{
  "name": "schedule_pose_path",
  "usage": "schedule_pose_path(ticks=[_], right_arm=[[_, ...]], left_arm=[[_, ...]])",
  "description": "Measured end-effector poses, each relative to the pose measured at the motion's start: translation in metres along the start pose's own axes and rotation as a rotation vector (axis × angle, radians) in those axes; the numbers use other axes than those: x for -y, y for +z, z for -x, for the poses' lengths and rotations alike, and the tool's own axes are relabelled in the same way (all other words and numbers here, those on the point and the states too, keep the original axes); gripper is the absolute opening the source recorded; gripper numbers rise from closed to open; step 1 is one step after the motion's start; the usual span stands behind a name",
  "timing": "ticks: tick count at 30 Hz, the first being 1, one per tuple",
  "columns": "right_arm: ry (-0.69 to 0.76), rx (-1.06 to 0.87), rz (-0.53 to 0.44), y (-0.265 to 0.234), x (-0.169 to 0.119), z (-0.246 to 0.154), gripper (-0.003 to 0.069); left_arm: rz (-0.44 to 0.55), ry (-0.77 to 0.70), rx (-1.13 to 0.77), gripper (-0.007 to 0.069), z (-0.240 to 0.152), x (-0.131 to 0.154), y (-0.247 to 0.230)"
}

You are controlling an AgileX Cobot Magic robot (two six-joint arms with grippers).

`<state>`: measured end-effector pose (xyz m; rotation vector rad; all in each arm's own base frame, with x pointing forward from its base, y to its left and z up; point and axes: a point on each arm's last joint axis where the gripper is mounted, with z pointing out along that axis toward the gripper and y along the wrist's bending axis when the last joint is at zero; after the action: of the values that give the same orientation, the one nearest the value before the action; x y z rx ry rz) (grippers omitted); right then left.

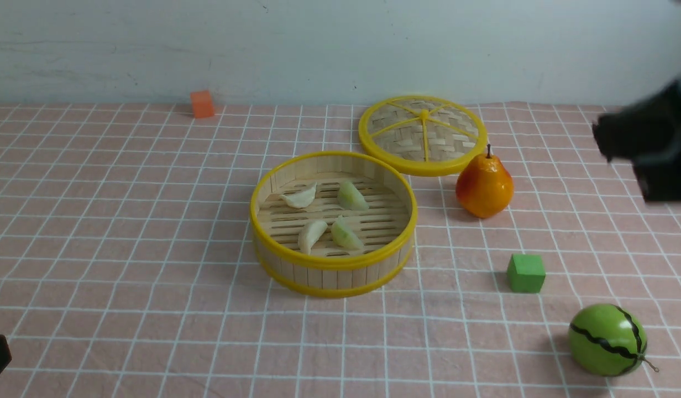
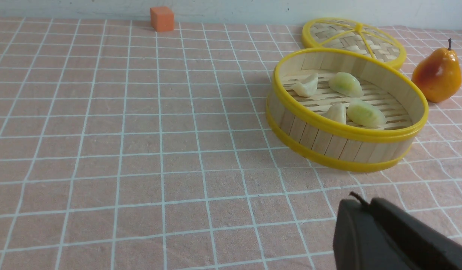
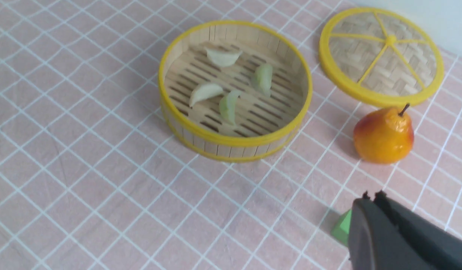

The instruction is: Put the dumplings into the steamer on the table with the pink tablecloth.

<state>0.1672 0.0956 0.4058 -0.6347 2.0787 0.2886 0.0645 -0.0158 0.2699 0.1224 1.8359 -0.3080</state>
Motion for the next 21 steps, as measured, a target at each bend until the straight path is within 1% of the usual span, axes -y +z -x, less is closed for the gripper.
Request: schedule_pose_path(ticks=[2, 4, 5, 6, 7, 8, 11, 12, 13, 14, 17, 19, 21], right_arm=[[0.004, 0.035, -0.007, 0.006, -0.002, -0.039, -0.0018], [0.005, 0.061, -0.012, 0.007, -0.003, -0.056, -0.0018], [0.009, 0.047, -0.013, 0.015, -0.005, -0.085, -0.0018], [0.012, 0.042, -0.014, 0.019, -0.006, -0.103, -0.0018], [0.013, 0.051, -0.015, 0.019, -0.006, -0.109, -0.0016], [0.018, 0.020, -0.012, 0.026, -0.007, -0.133, -0.0016], [0.028, -0.055, -0.008, 0.037, -0.010, -0.181, -0.0016], [0.028, -0.054, -0.008, 0.037, -0.010, -0.181, -0.0016], [0.029, -0.087, -0.007, 0.041, -0.011, -0.194, -0.0015], [0.031, -0.156, -0.003, 0.046, -0.013, -0.219, -0.0013], [0.001, -0.212, -0.006, 0.052, -0.014, -0.250, -0.0010], [-0.026, -0.209, -0.011, 0.054, -0.014, -0.262, -0.0009], [-0.043, -0.146, -0.021, 0.054, -0.014, -0.272, -0.0006]], left_arm=[[0.000, 0.000, 0.000, 0.0029, 0.000, 0.000, 0.000], [0.000, 0.000, 0.000, 0.0031, 0.000, 0.000, 0.000], [0.000, 0.000, 0.000, 0.0034, 0.000, 0.000, 0.000], [0.000, 0.000, 0.000, 0.0036, 0.000, 0.000, 0.000], [0.000, 0.000, 0.000, 0.0036, 0.000, 0.000, 0.000], [0.000, 0.000, 0.000, 0.0038, 0.000, 0.000, 0.000], [0.000, 0.000, 0.000, 0.0039, 0.000, 0.000, 0.000], [0.000, 0.000, 0.000, 0.0039, 0.000, 0.000, 0.000], [0.000, 0.000, 0.000, 0.0039, 0.000, 0.000, 0.000], [0.000, 0.000, 0.000, 0.0039, 0.000, 0.000, 0.000], [0.000, 0.000, 0.000, 0.0045, 0.000, 0.000, 0.000], [0.000, 0.000, 0.000, 0.0048, 0.000, 0.000, 0.000], [0.000, 0.000, 0.000, 0.0050, 0.000, 0.000, 0.000]])
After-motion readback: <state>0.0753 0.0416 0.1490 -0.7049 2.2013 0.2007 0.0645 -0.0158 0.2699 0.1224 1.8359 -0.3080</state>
